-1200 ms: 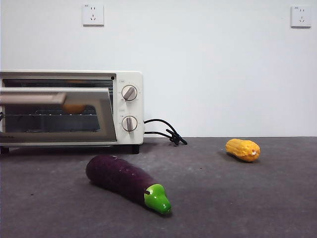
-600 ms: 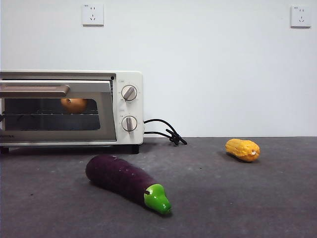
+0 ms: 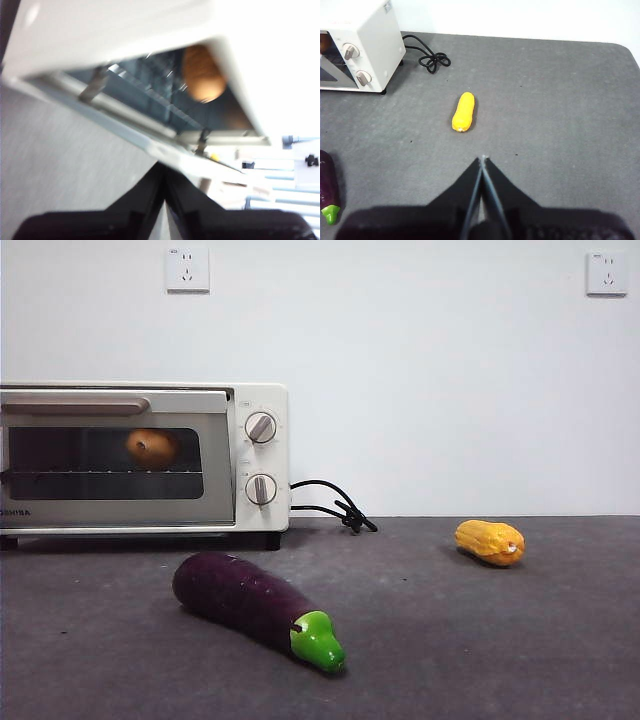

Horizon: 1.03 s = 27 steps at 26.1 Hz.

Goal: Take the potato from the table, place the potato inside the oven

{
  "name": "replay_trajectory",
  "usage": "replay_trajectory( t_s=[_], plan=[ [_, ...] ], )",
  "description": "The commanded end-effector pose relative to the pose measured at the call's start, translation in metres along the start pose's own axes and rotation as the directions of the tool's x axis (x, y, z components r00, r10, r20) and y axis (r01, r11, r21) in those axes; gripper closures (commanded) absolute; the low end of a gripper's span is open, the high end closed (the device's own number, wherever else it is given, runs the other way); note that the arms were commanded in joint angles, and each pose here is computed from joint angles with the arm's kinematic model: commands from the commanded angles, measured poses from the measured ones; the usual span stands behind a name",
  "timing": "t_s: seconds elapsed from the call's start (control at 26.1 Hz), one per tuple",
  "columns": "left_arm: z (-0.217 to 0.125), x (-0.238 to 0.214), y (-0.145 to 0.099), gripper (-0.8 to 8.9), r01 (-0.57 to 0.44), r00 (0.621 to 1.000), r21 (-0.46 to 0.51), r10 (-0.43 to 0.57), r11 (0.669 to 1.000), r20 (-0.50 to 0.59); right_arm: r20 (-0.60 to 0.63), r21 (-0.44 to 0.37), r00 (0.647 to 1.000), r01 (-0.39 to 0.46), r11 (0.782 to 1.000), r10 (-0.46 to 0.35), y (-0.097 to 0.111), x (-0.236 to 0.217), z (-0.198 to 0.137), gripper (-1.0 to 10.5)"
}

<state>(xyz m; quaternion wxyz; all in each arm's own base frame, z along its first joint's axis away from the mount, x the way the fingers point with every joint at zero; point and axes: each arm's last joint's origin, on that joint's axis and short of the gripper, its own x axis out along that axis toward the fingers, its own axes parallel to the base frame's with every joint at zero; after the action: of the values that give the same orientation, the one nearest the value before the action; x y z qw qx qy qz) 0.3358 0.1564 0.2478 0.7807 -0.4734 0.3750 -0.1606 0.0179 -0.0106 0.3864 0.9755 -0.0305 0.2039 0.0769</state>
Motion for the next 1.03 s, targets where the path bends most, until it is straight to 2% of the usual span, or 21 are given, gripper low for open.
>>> replay_trajectory(
  t_s=[0.04, 0.65, 0.77, 0.88, 1.03],
  plan=[
    [0.003, -0.003, -0.008, 8.22, 0.017, 1.000, -0.012, -0.016, 1.000, 0.026, -0.012, -0.008, 1.000, 0.003, 1.000, -0.003, 0.000, 0.001, -0.003, 9.5],
    [0.002, -0.005, -0.021, 8.22, 0.027, 0.999, 0.029, -0.029, 0.999, 0.042, -0.012, -0.009, 1.000, 0.004, 1.000, -0.004, 0.000, 0.001, -0.003, 9.5],
    [-0.001, -0.007, -0.031, 8.22, 0.035, 0.998, 0.068, -0.038, 0.997, 0.043, -0.012, -0.009, 1.000, 0.004, 1.000, -0.004, -0.001, 0.001, -0.003, 9.5],
    [-0.007, -0.007, -0.046, 8.22, 0.040, 0.998, 0.148, -0.045, 0.988, 0.034, -0.007, -0.009, 1.000, 0.015, 1.000, -0.015, -0.001, 0.001, -0.002, 9.5],
    [-0.022, -0.003, -0.068, 8.22, -0.028, 0.999, 0.257, 0.021, 0.966, 0.029, 0.017, -0.007, 0.998, 0.063, 0.998, -0.063, -0.002, 0.001, -0.002, 9.5]
  ],
)
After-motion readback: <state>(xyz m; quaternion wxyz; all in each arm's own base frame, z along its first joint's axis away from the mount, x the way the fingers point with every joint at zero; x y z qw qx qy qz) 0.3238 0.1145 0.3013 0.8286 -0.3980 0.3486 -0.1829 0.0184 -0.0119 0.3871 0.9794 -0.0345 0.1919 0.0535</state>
